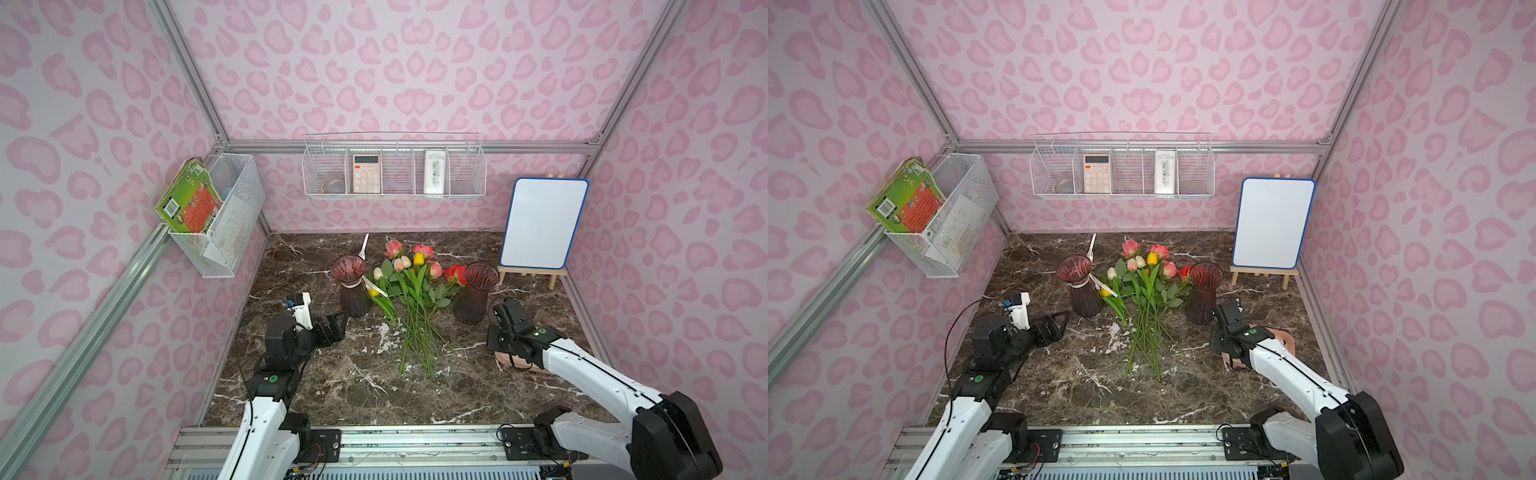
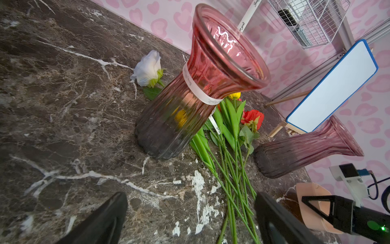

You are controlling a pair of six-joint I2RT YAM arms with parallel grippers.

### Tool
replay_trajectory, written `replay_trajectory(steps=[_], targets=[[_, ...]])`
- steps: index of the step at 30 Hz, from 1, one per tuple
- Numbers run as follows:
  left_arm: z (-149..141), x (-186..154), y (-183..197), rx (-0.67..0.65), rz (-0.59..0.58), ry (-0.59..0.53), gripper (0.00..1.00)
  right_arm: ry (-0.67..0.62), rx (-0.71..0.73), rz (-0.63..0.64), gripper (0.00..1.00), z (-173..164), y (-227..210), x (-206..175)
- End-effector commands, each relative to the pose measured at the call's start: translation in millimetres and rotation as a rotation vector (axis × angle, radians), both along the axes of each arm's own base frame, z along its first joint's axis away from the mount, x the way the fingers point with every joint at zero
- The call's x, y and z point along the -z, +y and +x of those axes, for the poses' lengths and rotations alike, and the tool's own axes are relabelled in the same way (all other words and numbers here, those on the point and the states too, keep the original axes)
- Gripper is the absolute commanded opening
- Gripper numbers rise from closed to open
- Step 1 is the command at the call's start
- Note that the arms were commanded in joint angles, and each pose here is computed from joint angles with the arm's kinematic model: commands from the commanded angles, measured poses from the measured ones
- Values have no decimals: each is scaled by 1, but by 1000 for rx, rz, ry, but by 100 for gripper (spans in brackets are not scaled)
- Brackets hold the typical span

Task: Arrange the flowers in different vases according to their variety
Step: Pick up the distractor at the center of the board, then place the distractor at the center of the board.

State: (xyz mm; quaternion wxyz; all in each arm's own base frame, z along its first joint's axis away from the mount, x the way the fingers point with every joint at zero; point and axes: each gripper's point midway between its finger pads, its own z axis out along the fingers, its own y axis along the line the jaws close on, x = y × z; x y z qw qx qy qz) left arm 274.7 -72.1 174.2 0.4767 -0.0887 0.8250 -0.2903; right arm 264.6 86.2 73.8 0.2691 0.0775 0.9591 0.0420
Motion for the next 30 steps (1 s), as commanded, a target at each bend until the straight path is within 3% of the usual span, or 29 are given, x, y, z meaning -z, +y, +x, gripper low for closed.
replay_trajectory(steps=[1,10,20,22,30], targets=[[2,-2,1,1,14,-18,99,-72,-2,-37,0,26,-20,-19],[3,0,2,-7,21,-15,99,-104,87,8,0,85,-73,-23],[3,-2,4,-16,32,-17,99,-25,40,57,1,136,-71,2],[3,-2,4,-16,32,-18,99,-15,47,48,17,137,-72,4],[4,0,7,-53,-15,7,99,-61,85,2,58,127,-84,-27]])
